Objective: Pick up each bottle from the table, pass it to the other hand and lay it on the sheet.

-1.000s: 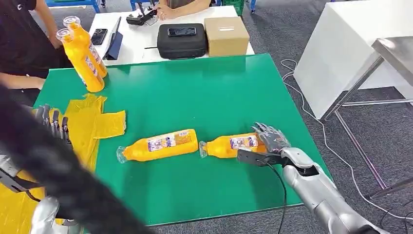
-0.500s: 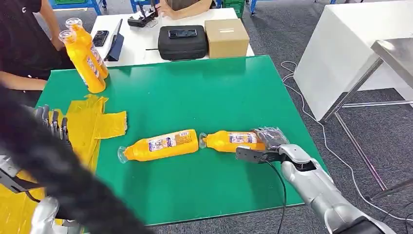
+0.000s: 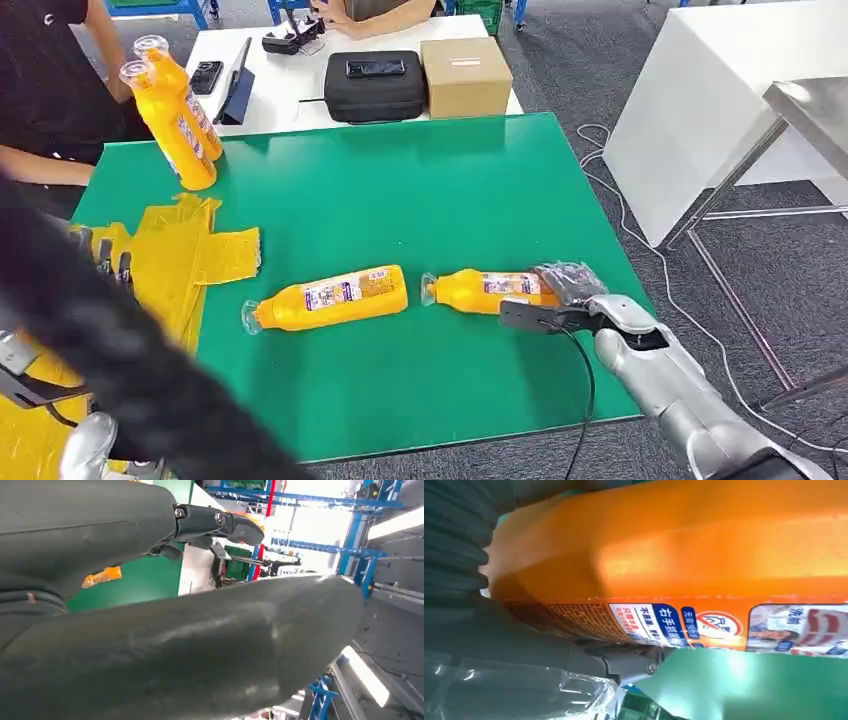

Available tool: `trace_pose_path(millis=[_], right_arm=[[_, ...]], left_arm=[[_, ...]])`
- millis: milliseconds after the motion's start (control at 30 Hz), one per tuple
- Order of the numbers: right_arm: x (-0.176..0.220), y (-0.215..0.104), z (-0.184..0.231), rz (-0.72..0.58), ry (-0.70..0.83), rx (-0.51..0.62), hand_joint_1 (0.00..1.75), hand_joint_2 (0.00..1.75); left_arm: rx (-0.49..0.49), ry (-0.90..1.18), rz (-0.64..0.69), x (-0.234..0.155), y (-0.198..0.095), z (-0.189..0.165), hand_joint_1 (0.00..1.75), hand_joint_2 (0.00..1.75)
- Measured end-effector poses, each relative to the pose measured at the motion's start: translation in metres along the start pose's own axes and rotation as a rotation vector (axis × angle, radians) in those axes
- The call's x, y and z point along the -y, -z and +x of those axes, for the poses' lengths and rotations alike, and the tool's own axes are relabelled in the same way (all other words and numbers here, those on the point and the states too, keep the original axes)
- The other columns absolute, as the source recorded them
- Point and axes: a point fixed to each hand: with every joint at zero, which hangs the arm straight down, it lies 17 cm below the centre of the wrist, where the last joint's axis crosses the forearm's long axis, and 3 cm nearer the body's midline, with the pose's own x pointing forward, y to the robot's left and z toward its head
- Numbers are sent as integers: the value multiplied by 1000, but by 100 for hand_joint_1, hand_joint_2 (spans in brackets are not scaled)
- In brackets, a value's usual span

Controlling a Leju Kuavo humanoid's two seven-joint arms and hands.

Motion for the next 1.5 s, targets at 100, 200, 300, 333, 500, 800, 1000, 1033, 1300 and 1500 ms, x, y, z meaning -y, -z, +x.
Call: trace_pose_path(millis=[100, 200, 300, 333, 500, 800, 1000, 1033, 1300, 1500], right_arm=[[20, -11, 4, -60, 49, 17, 175, 175], [54, -23, 8, -147, 65, 32, 175, 175], [79, -35, 12, -212, 68, 46, 175, 175], [85, -38, 14, -229, 69, 51, 175, 175], [99, -51, 17, -277, 67, 62, 175, 175], [178, -50, 68, -609, 180, 121, 175, 175], [233, -24, 157, -742, 329, 203, 175, 175], [236, -20, 174, -740, 343, 223, 175, 175], [236, 0, 282, -673, 388, 305, 175, 175], [224, 3, 316, -627, 403, 334, 175, 175]], left_arm=[[-2, 0, 25, -12, -8, 1, 0, 0], [7, 3, 38, -19, -11, 6, 0, 0], [17, 8, 41, -22, -11, 10, 0, 0], [21, 10, 43, -23, -11, 11, 0, 0], [31, 21, 48, -26, -10, 15, 0, 0], [3, -36, 2, -2, 1, 11, 0, 175], [-39, -120, -51, 44, 16, 0, 0, 175], [-44, -133, -58, 51, 18, -1, 0, 175], [-68, -193, -78, 80, 27, -6, 0, 175], [-79, -206, -79, 83, 26, -9, 0, 175]])
